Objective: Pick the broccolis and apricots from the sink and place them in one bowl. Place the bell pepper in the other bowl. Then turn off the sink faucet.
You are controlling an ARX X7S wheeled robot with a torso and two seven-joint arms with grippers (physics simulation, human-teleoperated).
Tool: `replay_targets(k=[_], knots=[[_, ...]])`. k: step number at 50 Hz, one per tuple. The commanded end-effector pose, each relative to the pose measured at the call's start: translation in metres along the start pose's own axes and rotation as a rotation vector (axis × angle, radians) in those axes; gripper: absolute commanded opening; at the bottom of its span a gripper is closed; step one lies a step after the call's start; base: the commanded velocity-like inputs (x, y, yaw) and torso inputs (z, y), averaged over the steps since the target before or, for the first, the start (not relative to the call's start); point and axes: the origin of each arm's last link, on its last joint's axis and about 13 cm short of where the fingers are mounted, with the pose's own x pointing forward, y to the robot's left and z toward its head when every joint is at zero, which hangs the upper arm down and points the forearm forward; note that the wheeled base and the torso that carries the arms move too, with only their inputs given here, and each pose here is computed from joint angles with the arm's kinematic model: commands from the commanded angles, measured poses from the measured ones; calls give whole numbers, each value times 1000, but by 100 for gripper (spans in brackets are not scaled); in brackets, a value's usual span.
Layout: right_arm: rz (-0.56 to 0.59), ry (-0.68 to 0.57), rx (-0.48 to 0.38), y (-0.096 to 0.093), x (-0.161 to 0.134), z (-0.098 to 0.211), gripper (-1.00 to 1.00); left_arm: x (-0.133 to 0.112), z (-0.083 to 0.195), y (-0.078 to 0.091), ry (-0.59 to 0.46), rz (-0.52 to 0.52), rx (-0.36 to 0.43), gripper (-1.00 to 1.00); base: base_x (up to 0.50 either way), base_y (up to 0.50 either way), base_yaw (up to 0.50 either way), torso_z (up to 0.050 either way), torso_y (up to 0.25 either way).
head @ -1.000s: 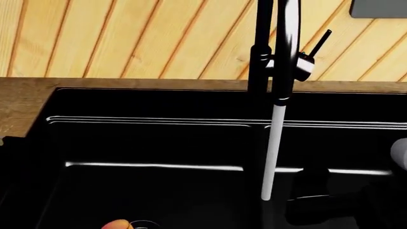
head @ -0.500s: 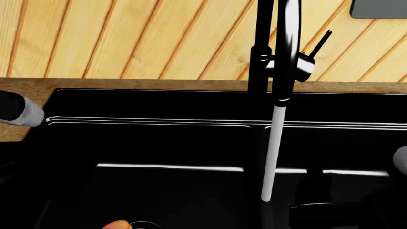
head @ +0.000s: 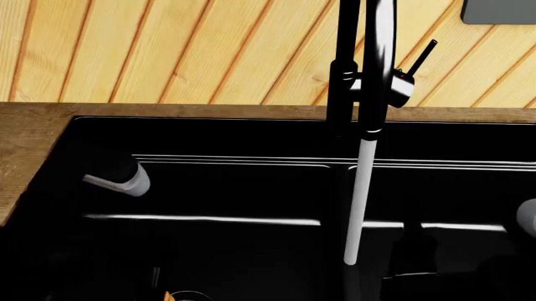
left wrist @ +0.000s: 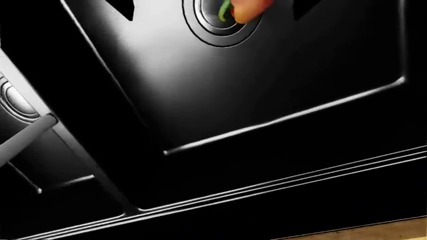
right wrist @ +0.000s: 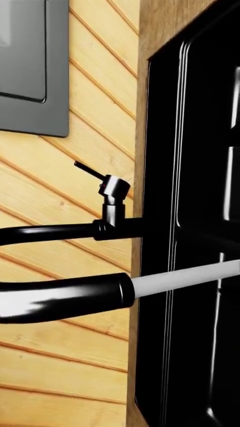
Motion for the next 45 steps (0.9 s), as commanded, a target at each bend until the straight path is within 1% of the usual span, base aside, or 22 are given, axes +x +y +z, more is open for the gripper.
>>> replay_targets(k=[1,2,5,12,20,24,35,45], knots=[[12,3,5,1,2,-4,100,20,-3,0,67,4,1,100,0,0,0,0,0],[12,3,5,1,2,-3,100,19,-5,1,78,-5,13,100,0,0,0,0,0],[15,1,7,1,2,-4,100,23,-8,2,95,-11,-1,100,0,0,0,0,0],[10,4,10,0,0,-5,100,35,-15,3,124,6,3,100,0,0,0,0,0],[13,8,21,1,1,-10,100,42,-20,2,148,16,16,100,0,0,0,0,0],[14,11,22,1,1,-11,100,52,-24,0,171,16,19,100,0,0,0,0,0],[14,13,30,1,1,-13,100,71,-35,6,215,45,35,100,0,0,0,0,0],[8,12,30,1,-3,-14,100,78,-44,4,247,55,34,100,0,0,0,0,0]])
